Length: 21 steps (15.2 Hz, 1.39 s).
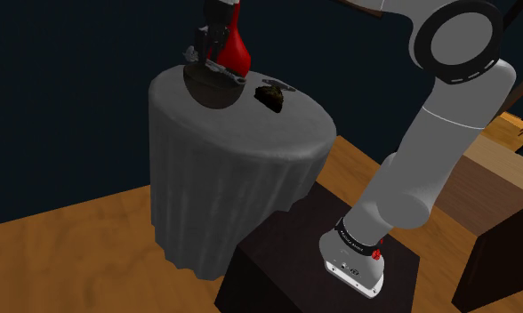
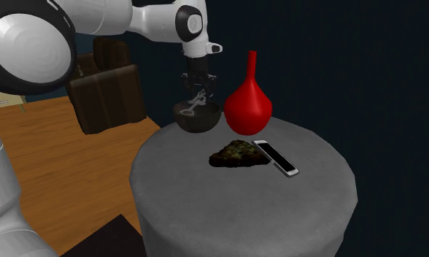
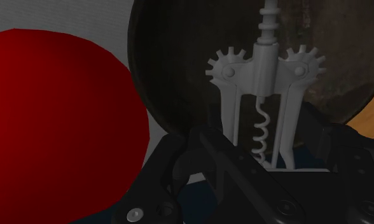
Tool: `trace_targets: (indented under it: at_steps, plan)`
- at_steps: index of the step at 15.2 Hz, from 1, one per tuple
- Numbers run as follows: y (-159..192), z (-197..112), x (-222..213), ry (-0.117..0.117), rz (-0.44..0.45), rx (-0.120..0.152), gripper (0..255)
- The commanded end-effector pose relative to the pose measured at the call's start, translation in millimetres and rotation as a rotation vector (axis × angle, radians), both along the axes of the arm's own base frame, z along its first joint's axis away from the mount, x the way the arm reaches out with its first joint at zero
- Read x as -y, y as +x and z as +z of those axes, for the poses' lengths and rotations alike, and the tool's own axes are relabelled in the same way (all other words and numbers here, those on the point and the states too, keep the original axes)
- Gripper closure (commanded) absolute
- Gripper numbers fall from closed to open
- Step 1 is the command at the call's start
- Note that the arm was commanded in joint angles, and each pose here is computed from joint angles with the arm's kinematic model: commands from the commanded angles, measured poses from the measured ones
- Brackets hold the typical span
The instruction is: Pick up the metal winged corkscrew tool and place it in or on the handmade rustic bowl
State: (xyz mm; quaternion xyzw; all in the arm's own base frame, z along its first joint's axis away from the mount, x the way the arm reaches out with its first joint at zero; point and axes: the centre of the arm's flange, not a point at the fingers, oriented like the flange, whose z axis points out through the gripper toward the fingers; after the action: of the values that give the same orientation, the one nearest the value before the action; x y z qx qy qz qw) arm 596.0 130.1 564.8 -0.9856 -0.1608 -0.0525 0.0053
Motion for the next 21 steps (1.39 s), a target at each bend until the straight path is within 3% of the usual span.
trace_targets:
  at_steps: [1, 4, 5, 10, 14, 21]
  plan:
    - [0, -1, 0, 0.000, 0.000, -0.001, 255]
    - [0, -1, 0, 0.000, 0.000, -0.001, 255]
    - [0, -1, 0, 0.000, 0.000, -0.001, 0]
    - [0, -1, 0, 0.000, 0.000, -0.001, 0]
    - [-5, 49, 1, 0.000, 0.000, -0.001, 0]
    - [-5, 49, 1, 0.000, 0.000, -0.001, 0]
